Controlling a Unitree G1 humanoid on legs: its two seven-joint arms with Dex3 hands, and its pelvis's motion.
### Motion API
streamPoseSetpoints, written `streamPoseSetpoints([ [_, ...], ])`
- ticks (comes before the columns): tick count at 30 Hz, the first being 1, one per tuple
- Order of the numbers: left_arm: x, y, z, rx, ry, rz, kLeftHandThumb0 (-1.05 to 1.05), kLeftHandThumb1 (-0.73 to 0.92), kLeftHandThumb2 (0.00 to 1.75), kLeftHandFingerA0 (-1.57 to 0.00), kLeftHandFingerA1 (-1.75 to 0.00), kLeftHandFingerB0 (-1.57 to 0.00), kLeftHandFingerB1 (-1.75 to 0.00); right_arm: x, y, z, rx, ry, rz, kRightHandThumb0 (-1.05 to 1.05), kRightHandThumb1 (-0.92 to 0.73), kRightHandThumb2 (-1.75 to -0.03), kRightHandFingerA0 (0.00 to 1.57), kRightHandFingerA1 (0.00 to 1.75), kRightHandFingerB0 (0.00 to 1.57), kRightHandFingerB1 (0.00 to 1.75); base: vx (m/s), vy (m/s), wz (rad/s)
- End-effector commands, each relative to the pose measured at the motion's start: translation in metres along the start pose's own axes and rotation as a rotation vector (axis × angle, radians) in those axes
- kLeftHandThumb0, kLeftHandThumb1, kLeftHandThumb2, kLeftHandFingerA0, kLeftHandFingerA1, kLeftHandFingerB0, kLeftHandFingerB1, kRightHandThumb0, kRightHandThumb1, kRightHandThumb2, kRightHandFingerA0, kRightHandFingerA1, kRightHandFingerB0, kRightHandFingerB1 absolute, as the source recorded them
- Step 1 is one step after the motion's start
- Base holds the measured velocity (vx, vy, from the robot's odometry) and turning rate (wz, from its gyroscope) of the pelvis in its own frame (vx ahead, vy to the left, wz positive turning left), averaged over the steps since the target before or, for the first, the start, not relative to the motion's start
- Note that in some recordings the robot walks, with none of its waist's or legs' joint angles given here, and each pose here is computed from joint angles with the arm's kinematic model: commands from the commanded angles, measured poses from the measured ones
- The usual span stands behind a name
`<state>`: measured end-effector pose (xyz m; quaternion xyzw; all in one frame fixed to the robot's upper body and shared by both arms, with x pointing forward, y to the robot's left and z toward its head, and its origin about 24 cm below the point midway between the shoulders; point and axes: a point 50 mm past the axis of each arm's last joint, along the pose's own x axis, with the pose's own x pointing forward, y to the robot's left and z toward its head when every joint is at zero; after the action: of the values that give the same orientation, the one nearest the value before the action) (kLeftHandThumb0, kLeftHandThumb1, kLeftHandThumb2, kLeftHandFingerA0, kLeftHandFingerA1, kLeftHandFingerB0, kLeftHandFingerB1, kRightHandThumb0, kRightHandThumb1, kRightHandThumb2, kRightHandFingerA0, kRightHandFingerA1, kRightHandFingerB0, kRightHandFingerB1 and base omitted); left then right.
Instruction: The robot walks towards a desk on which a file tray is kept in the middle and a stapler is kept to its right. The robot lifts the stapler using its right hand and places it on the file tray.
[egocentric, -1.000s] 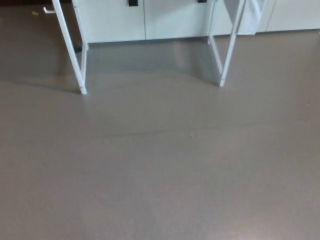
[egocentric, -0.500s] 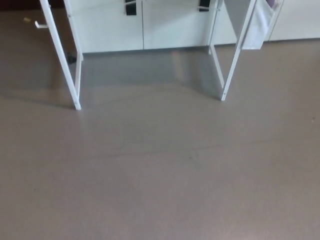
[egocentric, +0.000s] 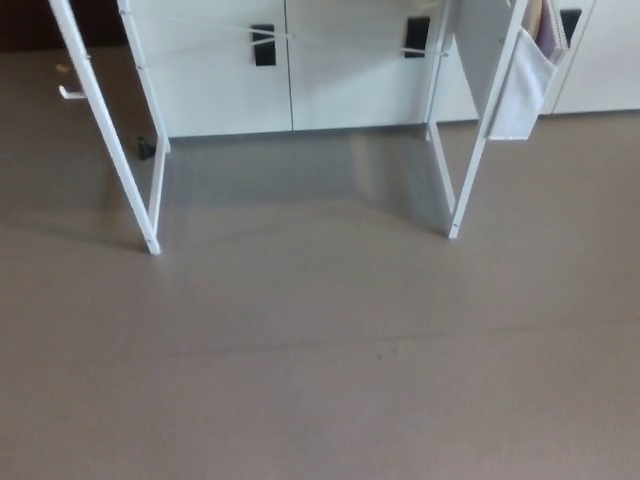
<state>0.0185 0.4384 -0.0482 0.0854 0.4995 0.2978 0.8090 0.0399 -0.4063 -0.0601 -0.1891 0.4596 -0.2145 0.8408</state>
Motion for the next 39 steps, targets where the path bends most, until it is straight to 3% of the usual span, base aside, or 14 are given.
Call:
streamPoseSetpoints([
  [1, -0.001, 0.003, 0.003, 0.011, -0.035, 0.009, -0.56, 0.6, 0.57, -0.49, -0.49, -0.36, -0.36, -0.001, -0.002, -0.001, 0.015, 0.007, -0.003, -0.6, -0.5, -0.82, 0.29, 0.5, 0.05, 0.31, 0.17, -0.11, 0.01],
  [6, -0.001, 0.004, 0.003, 0.03, -0.037, 0.015, -0.54, 0.61, 0.57, -0.52, -0.49, -0.38, -0.37, -0.002, -0.002, -0.003, 0.017, 0.014, -0.002, -0.54, -0.64, -0.63, 0.34, 0.41, 0.11, 0.21, 0.17, -0.043, -0.04],
  [8, -0.001, 0.004, 0.004, 0.002, -0.034, 0.015, -0.53, 0.59, 0.57, -0.51, -0.5, -0.38, -0.37, -0.002, -0.001, -0.002, -0.006, 0.016, -0.015, -0.64, -0.51, -0.83, 0.32, 0.51, 0.05, 0.31, 0.22, 0.025, -0.1],
  [9, -0.001, 0.004, 0.005, 0.01, -0.038, 0.015, -0.54, 0.6, 0.58, -0.51, -0.49, -0.38, -0.37, -0.002, -0.001, -0.002, 0.001, 0.014, -0.012, -0.56, -0.64, -0.59, 0.29, 0.37, 0.09, 0.26, 0.27, 0.128, -0.08],
  [10, -0.001, 0.004, 0.005, 0.014, -0.043, 0.011, -0.54, 0.6, 0.57, -0.51, -0.49, -0.38, -0.37, -0.001, -0.001, -0.002, -0.001, 0.015, -0.01, -0.63, -0.5, -0.83, 0.26, 0.5, 0.04, 0.31, 0.31, 0.166, 0.19],
  [16, -0.001, 0.003, 0.008, 0.017, -0.048, 0.004, -0.55, 0.6, 0.57, -0.53, -0.5, -0.37, -0.36, -0.003, 0.0, -0.004, 0.01, 0.014, -0.012, -0.56, -0.63, -0.6, 0.41, 0.41, 0.12, 0.23, 0.23, 0.103, -0.01],
  [17, 0.0, 0.003, 0.009, 0.012, -0.048, 0.007, -0.55, 0.59, 0.57, -0.53, -0.51, -0.38, -0.37, -0.002, 0.0, -0.005, -0.003, 0.017, -0.009, -0.64, -0.52, -0.83, 0.39, 0.54, 0.06, 0.32, 0.18, -0.044, 0.08],
  [21, -0.001, 0.003, 0.009, 0.036, -0.05, 0.006, -0.57, 0.59, 0.57, -0.5, -0.49, -0.37, -0.36, 0.0, 0.0, -0.007, 0.018, 0.028, -0.016, -0.62, -0.5, -0.81, 0.37, 0.56, 0.05, 0.35, 0.16, -0.117, 0.09],
  [24, 0.0, 0.003, 0.008, -0.01, -0.043, 0.009, -0.54, 0.59, 0.57, -0.52, -0.51, -0.38, -0.37, -0.001, 0.0, -0.006, 0.024, 0.022, -0.011, -0.54, -0.64, -0.61, 0.69, 0.66, 0.11, 0.25, 0.19, -0.21, 0.13],
  [25, -0.001, 0.003, 0.008, 0.008, -0.049, -0.001, -0.56, 0.6, 0.57, -0.51, -0.5, -0.38, -0.37, -0.001, 0.0, -0.006, 0.018, 0.026, -0.019, -0.59, -0.51, -0.81, 0.54, 0.64, 0.06, 0.34, 0.25, -0.308, 0.27],
  [32, -0.004, 0.008, 0.001, 0.057, -0.025, 0.017, -0.55, 0.61, 0.58, -0.51, -0.49, -0.36, -0.36, -0.007, -0.001, -0.02, 0.005, 0.046, -0.003, -0.6, -0.51, -0.83, 0.38, 0.56, 0.06, 0.3, 0.3, -0.286, 0.0],
  [33, -0.004, 0.009, 0.001, 0.055, -0.024, 0.013, -0.54, 0.61, 0.58, -0.51, -0.49, -0.36, -0.36, -0.007, -0.001, -0.021, 0.004, 0.05, -0.002, -0.56, -0.63, -0.59, 0.56, 0.6, 0.1, 0.25, 0.22, -0.098, -0.05],
  [34, -0.004, 0.009, 0.001, 0.046, -0.021, 0.012, -0.54, 0.61, 0.58, -0.51, -0.49, -0.36, -0.37, -0.008, -0.001, -0.023, 0.004, 0.052, -0.002, -0.62, -0.51, -0.82, 0.36, 0.54, 0.05, 0.3, 0.18, -0.072, -0.07],
  [39, -0.004, 0.01, 0.004, 0.059, -0.031, 0.012, -0.55, 0.6, 0.57, -0.5, -0.49, -0.37, -0.36, -0.011, 0.001, -0.029, -0.005, 0.065, -0.001, -0.65, -0.51, -0.81, 0.39, 0.53, 0.07, 0.32, 0.25, 0.033, -0.09],
])
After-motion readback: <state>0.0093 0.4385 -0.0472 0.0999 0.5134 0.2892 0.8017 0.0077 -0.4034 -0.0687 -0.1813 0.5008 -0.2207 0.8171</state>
